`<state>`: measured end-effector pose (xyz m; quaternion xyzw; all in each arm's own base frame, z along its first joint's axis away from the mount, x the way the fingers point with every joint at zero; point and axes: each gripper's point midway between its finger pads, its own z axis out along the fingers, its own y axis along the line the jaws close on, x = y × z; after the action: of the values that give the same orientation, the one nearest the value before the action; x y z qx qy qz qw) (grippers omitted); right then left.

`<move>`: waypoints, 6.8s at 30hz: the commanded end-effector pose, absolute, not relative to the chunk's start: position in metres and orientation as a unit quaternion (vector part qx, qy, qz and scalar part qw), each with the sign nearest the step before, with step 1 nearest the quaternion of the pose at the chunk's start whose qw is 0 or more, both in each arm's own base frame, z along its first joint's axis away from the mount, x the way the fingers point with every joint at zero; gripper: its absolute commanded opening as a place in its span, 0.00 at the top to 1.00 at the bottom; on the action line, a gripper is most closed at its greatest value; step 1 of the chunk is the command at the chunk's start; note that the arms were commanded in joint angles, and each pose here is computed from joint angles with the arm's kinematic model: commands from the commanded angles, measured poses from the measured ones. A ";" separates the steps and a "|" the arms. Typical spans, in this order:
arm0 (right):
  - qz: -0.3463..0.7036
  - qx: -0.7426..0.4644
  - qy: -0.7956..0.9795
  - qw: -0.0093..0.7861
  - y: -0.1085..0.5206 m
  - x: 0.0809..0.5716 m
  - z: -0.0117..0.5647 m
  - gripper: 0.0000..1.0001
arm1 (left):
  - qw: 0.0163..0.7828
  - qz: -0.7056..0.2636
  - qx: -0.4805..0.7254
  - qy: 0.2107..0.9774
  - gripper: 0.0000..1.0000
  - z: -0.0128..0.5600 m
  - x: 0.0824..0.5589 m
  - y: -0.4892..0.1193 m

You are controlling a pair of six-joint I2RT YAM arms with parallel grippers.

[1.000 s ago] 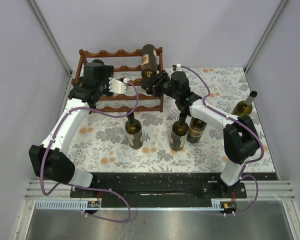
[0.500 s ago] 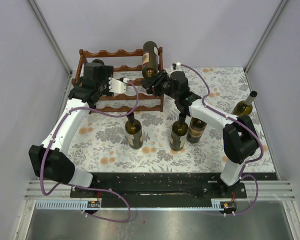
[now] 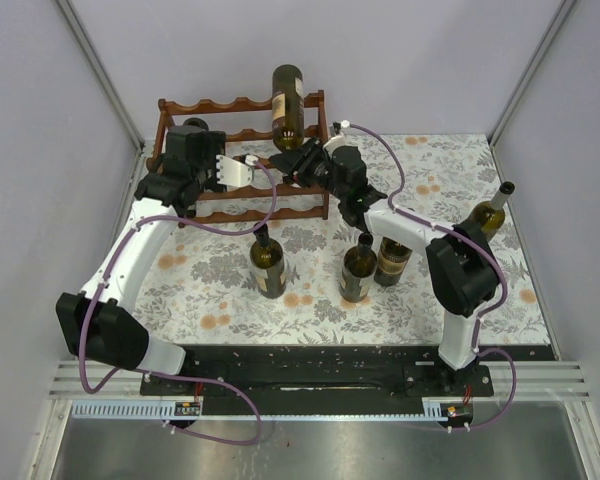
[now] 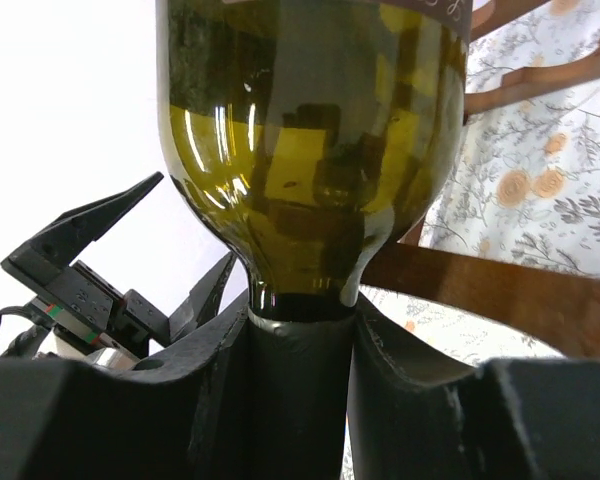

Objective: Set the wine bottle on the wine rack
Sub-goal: Place the wine bottle in the wine rack.

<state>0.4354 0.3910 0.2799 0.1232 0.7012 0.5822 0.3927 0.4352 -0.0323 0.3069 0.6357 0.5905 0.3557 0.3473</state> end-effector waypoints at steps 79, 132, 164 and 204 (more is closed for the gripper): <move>0.587 -0.099 0.660 0.459 0.395 0.410 0.357 1.00 | 0.386 -0.492 -0.060 0.778 0.12 0.347 0.516 -0.243; 0.568 -0.119 0.688 0.436 0.362 0.397 0.359 0.55 | 0.427 -0.466 -0.021 0.775 1.00 0.338 0.540 -0.264; 0.579 -0.092 0.711 0.388 0.346 0.420 0.378 0.60 | 0.452 -0.396 -0.006 0.800 1.00 0.296 0.560 -0.250; 0.586 -0.073 0.746 0.306 0.316 0.427 0.399 0.82 | 0.417 -0.346 -0.017 0.840 0.90 0.239 0.556 -0.236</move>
<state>0.4181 0.3464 0.2783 -0.0075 0.8318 0.5266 0.1752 0.5467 -0.2724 0.2997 -0.0785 0.7946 -0.4522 0.3975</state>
